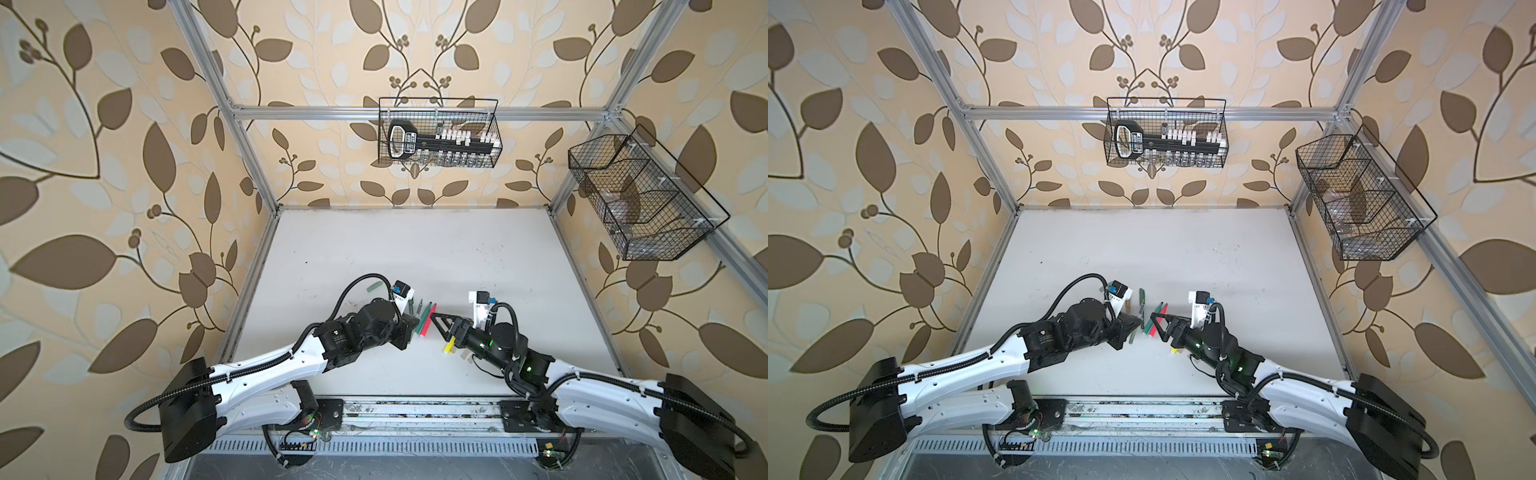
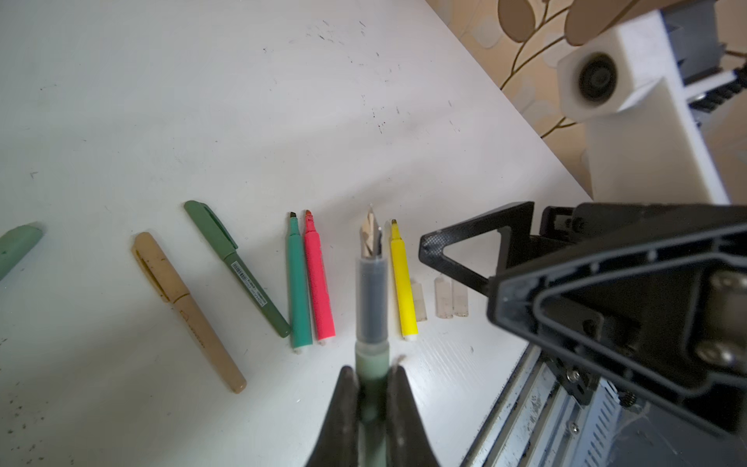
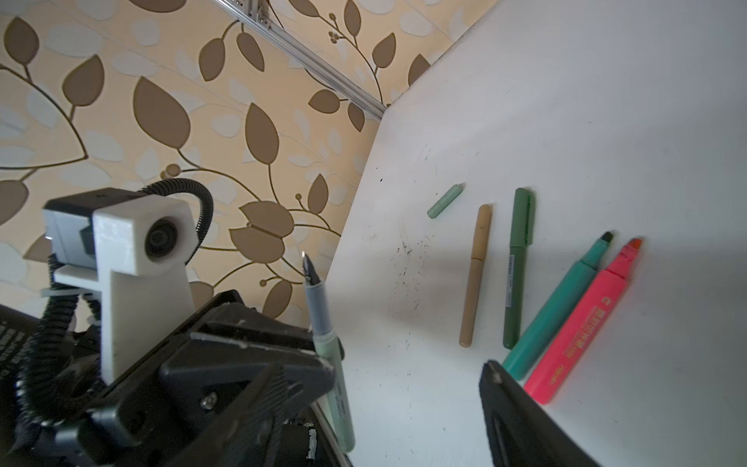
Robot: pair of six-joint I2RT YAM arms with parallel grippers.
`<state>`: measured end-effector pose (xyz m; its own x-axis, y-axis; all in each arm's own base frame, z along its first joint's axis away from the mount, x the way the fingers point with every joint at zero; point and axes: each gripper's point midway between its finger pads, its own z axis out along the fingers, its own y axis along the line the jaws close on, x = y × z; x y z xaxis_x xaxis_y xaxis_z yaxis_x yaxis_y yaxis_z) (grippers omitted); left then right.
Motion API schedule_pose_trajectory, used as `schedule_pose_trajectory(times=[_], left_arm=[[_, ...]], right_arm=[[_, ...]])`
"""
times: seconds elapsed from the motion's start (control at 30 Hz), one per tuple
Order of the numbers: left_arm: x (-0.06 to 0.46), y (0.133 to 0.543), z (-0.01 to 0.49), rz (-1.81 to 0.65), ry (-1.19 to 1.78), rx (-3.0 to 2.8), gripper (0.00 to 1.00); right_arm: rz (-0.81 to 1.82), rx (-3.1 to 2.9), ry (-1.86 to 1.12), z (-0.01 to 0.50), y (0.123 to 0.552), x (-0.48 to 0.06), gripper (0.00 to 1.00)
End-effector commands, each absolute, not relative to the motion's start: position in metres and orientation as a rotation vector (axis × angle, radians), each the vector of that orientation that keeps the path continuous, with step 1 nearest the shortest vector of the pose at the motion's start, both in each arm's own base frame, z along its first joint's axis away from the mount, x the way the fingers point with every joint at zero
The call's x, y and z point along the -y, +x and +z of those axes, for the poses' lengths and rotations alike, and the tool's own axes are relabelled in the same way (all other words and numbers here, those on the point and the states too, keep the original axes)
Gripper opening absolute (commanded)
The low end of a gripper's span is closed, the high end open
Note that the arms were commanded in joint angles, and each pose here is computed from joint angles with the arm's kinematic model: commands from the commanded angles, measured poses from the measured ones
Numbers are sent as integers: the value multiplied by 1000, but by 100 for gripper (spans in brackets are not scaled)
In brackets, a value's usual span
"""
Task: Insert pens into pen caps
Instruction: Pick up the pen from the middle-left of the table.
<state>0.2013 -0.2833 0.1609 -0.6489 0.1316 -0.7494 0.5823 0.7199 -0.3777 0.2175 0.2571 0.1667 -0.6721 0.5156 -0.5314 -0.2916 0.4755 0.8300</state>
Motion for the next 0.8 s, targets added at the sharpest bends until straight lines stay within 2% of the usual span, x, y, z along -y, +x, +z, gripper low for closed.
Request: schedule_pose_trajectory(times=[0.0, 0.13, 0.33, 0.53, 0.67, 0.77], left_arm=[[292, 205, 169, -791, 563, -2141, 0], [300, 200, 167, -813, 598, -2131, 0], [313, 191, 172, -845, 655, -2101, 0], [319, 187, 172, -843, 677, -2091, 0], [321, 185, 175, -842, 686, -2081, 0], [323, 183, 179, -851, 691, -2069, 0]], right_arm=[[1420, -1771, 177, 213, 219, -273, 75], [1396, -1776, 194, 211, 223, -272, 74], [1393, -1808, 197, 205, 226, -280, 64], [1368, -1820, 221, 198, 230, -279, 59], [1375, -1827, 227, 196, 231, -281, 44], [1363, -1837, 246, 192, 232, -279, 27]])
